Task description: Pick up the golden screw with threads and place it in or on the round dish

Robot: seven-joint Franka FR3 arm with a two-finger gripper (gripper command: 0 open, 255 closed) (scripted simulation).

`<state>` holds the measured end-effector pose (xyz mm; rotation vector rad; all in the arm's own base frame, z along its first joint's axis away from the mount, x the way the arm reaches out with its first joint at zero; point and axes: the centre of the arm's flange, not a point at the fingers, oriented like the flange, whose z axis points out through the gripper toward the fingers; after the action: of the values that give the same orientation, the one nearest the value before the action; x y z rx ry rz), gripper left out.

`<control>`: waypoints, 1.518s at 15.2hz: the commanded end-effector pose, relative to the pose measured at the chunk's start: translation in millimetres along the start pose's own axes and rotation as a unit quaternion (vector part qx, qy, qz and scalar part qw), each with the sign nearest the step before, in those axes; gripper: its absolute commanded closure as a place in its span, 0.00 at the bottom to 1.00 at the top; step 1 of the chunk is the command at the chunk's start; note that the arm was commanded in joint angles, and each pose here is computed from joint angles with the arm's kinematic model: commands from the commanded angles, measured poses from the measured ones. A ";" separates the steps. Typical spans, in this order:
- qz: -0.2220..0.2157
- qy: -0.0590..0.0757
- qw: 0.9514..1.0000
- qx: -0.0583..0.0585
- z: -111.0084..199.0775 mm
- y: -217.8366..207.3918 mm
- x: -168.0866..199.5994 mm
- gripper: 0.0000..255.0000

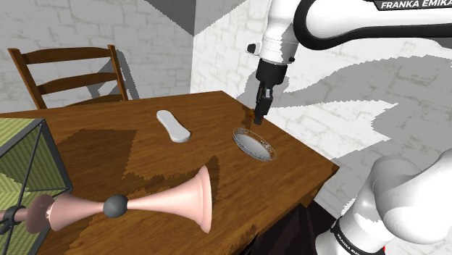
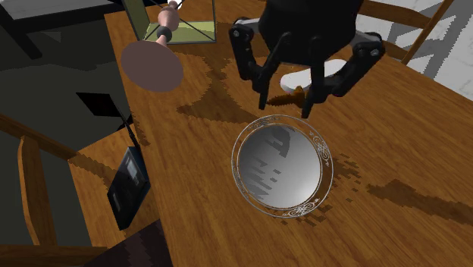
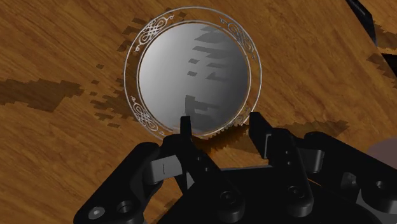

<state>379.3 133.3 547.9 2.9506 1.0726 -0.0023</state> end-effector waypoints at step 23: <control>-0.001 0.000 1.000 0.000 73.3 20.8 -20.5 1.00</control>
<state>376.9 104.1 474.7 2.9501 1.0749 -0.0026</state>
